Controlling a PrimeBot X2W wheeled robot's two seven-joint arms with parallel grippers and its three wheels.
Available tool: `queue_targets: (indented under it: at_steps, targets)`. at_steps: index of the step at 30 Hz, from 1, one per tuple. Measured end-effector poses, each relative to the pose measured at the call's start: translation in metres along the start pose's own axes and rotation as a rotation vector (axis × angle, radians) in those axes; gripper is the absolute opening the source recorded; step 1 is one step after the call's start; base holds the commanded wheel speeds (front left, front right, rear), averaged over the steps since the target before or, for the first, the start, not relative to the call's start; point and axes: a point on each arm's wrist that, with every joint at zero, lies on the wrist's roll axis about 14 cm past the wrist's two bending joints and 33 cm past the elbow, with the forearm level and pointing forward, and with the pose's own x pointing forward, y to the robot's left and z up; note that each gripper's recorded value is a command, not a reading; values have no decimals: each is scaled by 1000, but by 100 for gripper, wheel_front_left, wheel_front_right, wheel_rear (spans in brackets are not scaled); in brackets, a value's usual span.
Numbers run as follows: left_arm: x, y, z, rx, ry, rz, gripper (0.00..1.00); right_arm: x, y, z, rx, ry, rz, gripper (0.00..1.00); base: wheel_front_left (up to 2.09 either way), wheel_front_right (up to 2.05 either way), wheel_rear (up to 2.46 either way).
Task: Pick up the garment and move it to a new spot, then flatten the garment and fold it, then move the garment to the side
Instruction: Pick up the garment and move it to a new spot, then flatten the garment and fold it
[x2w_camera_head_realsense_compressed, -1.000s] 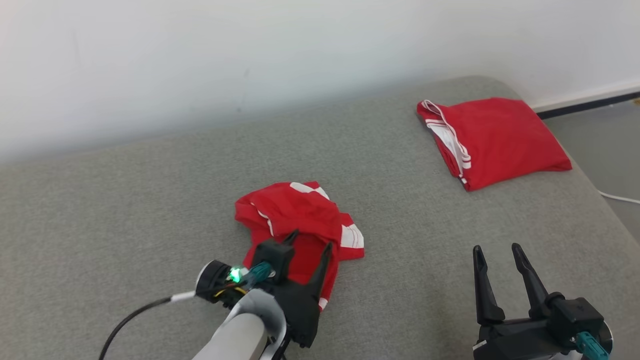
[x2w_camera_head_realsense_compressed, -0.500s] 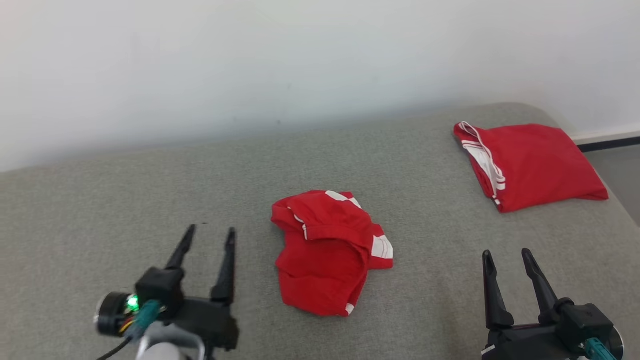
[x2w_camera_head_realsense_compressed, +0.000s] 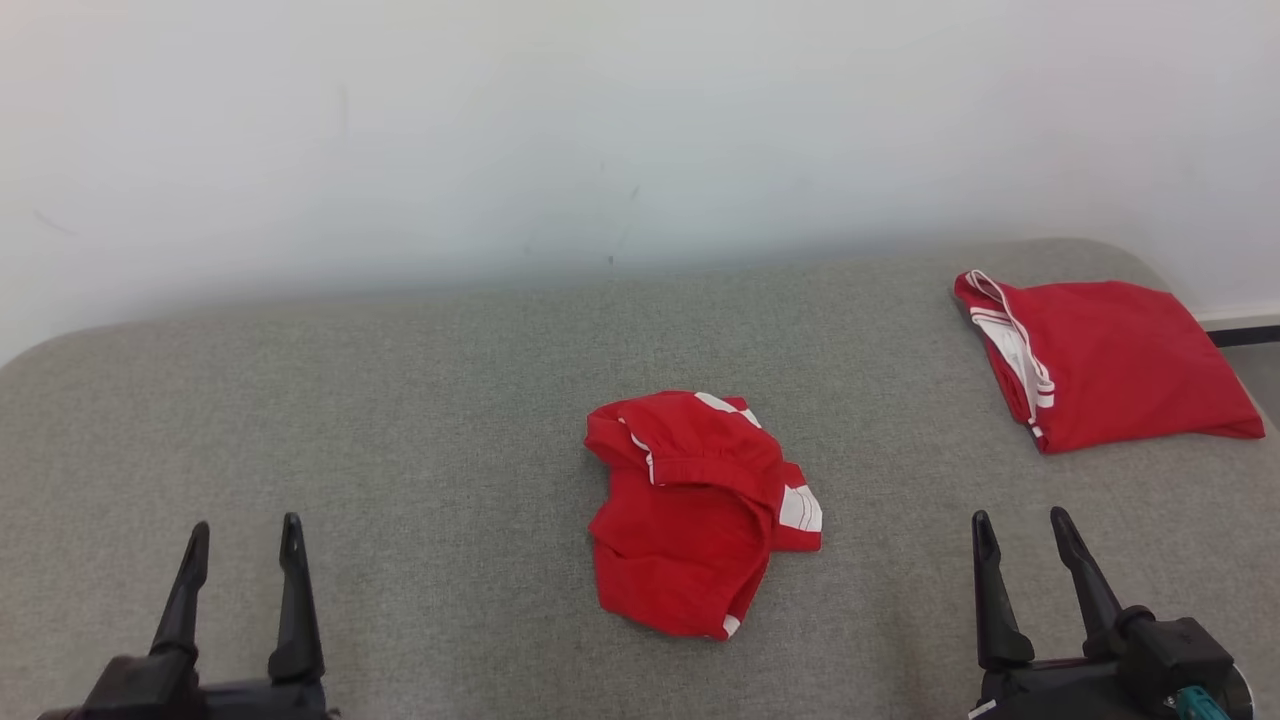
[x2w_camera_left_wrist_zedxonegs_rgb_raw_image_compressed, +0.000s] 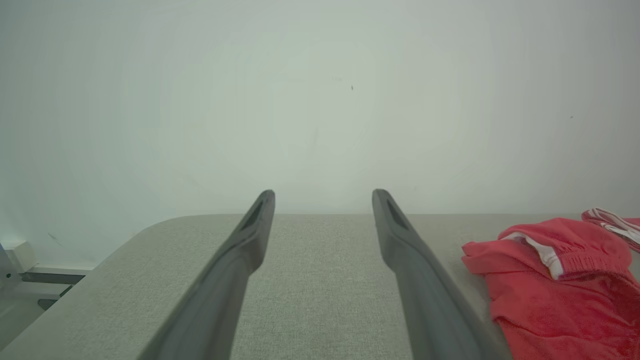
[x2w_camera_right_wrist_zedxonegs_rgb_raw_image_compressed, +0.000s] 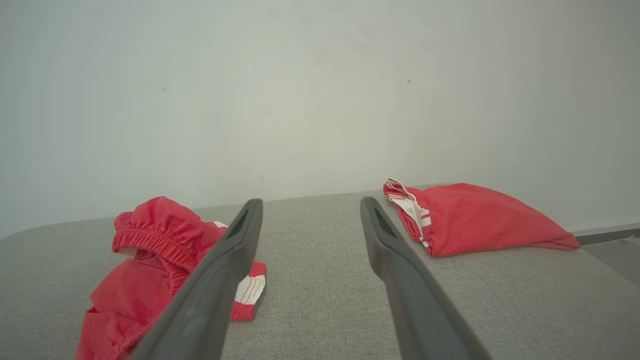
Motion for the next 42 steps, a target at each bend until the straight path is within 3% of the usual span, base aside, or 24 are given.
queue_targets:
  at_steps: [17,24,42]
  targets:
    - [-40,30,-20,92,67,68,100,-9,4,-5,16,17,6,100,0,0,0]
    - [-48,24,-32,85,106,20,100,-14,4,-12,17,38,6,100,0,0,0]
    - [-48,25,-39,53,123,31,100,-18,8,-28,18,90,18,100,0,0,0]
